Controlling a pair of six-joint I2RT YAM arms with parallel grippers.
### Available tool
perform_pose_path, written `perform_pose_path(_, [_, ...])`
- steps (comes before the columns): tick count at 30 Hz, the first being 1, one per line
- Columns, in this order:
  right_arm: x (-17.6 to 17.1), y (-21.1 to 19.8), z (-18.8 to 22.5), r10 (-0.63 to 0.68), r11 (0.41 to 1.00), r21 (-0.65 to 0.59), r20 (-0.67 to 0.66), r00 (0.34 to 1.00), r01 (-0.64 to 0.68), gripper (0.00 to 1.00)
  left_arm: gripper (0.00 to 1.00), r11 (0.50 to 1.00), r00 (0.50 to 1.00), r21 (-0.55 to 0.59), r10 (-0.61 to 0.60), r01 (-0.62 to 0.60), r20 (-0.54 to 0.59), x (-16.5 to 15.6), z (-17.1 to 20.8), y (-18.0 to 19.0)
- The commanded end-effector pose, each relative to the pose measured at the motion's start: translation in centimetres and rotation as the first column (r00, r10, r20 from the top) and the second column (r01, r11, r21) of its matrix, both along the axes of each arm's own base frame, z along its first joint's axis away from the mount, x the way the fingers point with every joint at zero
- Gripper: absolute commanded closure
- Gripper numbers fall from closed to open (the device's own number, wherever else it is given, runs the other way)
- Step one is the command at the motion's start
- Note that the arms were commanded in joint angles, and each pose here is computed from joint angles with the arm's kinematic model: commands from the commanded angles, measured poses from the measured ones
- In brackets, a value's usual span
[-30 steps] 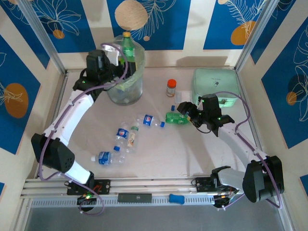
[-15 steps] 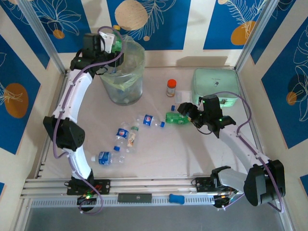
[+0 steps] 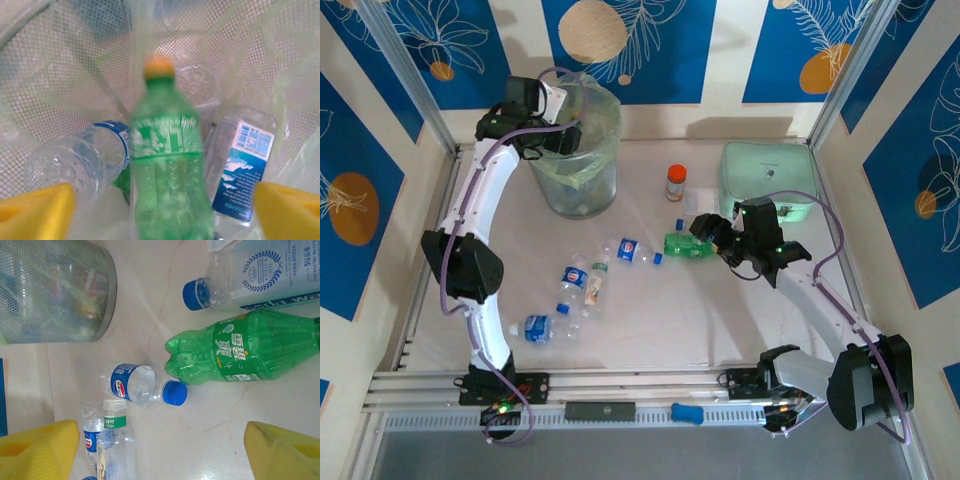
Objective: Put the plastic bottles in the bin
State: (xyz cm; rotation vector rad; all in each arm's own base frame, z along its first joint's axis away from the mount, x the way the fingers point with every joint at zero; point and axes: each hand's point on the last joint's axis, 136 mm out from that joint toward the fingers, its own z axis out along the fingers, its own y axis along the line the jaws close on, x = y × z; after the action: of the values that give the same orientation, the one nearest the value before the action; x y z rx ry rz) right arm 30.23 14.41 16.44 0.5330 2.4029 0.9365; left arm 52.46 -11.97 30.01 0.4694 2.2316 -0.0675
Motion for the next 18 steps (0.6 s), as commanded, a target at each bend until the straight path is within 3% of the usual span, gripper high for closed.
perform_pose_path(1, [-0.3, 0.3, 0.6, 0.022, 1.000, -0.009, 0.019, 1.000, -0.022, 0.14, 0.01, 1.000, 0.999, 0.005, 0.019, -0.020, 0.033, 0.0, 1.7, 0.6])
perform_pose_path(9, [-0.4, 0.5, 0.7, 0.030, 0.999, -0.016, 0.023, 0.999, -0.030, 0.14, 0.01, 0.997, 0.994, -0.062, 0.048, -0.042, 0.095, -1.9, 5.5, 0.8])
perform_pose_path(18, [-0.6, 0.8, 0.2, 0.042, 0.999, -0.030, 0.031, 0.999, -0.041, 0.14, 0.01, 0.963, 0.980, -0.268, 0.086, -0.035, 0.182, -8.6, 8.6, 0.8])
